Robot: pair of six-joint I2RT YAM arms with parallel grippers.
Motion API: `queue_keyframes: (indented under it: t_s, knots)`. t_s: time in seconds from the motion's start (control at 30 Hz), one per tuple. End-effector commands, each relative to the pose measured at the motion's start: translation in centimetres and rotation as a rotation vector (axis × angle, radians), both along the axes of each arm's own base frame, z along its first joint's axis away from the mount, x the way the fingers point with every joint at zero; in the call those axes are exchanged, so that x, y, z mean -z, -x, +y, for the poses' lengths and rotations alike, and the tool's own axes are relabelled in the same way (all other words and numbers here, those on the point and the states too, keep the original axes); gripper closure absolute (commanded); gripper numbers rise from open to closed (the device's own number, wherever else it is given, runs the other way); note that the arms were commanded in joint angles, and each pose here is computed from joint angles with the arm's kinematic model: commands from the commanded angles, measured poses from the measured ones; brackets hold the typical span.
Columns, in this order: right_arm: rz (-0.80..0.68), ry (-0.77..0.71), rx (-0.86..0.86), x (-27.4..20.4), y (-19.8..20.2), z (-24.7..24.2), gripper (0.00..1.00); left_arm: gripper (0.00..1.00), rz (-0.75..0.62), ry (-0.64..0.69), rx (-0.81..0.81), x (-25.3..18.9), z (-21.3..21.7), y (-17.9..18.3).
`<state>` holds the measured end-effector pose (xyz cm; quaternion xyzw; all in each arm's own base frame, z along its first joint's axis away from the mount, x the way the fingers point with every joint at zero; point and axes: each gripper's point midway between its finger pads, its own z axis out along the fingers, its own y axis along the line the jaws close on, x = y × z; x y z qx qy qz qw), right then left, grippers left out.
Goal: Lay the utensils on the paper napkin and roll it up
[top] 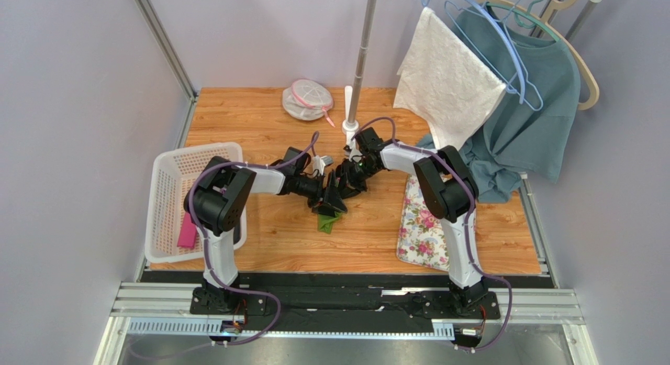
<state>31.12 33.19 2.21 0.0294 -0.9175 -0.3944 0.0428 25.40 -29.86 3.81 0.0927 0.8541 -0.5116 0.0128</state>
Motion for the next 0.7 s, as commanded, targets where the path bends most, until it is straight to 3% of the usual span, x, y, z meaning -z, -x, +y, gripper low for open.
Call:
queue_keyframes:
  t_s: [0.0,0.2,0.27,0.33,0.4,0.47,0.57,0.67]
  knots:
    - [-0.023,0.171,-0.024,3.8,0.6,-2.4,0.92,0.32,-0.153,-0.02,-0.061,-1.5,0.4,-2.2]
    - [-0.048,0.208,-0.052,4.7,0.6,-3.1,0.94,0.31,-0.278,0.056,-0.083,-8.3,0.9,-2.2]
    - [-0.053,0.215,-0.058,4.8,0.7,-3.2,0.94,0.31,-0.242,0.041,-0.1,-8.7,1.9,-1.6]
    - [-0.055,0.213,-0.061,4.8,0.7,-3.2,0.94,0.36,-0.187,0.023,-0.143,-8.7,3.1,-1.4]
    - [-0.064,0.212,-0.063,4.7,0.6,-3.2,0.94,0.46,-0.091,0.038,-0.156,-7.7,3.5,-0.3]
    - [-0.066,0.21,-0.063,4.7,0.6,-3.1,0.94,0.61,-0.052,0.026,-0.164,-6.7,3.8,0.0]
    - [-0.07,0.211,-0.063,4.7,0.5,-3.0,0.95,0.74,0.001,0.02,-0.144,-5.5,3.4,0.3]
    - [-0.077,0.22,-0.068,4.7,0.5,-2.9,0.95,0.77,0.042,-0.02,-0.074,-4.2,2.7,1.5]
